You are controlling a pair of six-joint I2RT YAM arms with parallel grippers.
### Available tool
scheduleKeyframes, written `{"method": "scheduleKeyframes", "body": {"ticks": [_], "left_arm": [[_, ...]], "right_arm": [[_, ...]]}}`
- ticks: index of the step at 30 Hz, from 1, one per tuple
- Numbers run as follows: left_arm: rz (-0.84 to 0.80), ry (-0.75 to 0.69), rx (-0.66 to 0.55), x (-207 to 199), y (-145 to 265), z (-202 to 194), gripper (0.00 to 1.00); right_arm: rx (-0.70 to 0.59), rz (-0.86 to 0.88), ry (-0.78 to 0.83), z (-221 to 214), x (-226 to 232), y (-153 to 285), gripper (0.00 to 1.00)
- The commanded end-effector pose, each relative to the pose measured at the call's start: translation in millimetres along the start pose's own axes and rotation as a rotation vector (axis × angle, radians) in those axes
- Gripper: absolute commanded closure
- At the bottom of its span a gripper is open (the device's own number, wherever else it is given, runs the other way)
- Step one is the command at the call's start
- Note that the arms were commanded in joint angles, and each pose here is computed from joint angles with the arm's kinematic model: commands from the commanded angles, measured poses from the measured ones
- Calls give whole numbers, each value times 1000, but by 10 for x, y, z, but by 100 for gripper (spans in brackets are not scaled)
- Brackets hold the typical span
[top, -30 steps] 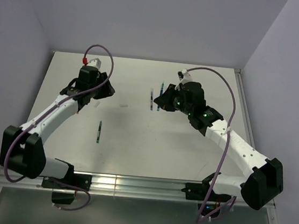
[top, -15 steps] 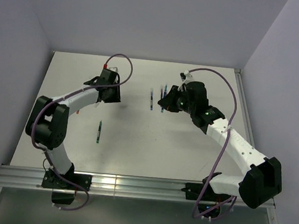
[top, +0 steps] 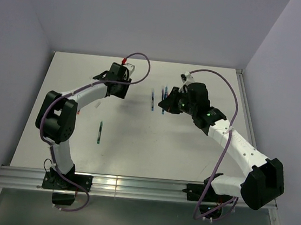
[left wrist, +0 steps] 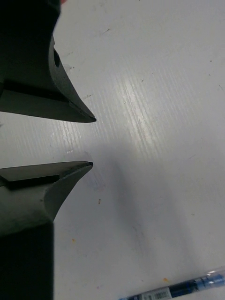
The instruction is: Insert the pens into the pen caps
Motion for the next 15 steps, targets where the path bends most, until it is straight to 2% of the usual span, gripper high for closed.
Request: {"method": "scheduleKeyframes", "body": {"ticks": [1, 5, 15], "left_arm": [[-2, -157, 16, 32, -21, -62, 57], [-55, -196, 6, -59, 17, -104, 55], [-61, -291, 112, -275, -235, -404, 54]], "right_arm": [[-41, 26, 19, 62, 31, 86, 100], [-46, 25, 20, 60, 27, 90, 100], [-47, 13, 20, 51, 7, 81, 100]]}}
Point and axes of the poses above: each gripper's point midway between its finger pads, its own y axis back along the fingers, its own x axis along the line the jaws close on, z = x × y, the point moved 6 cm from there along y, back along the fingers, and after that the axes turned 7 degrees about y, right-handed, at the moved point
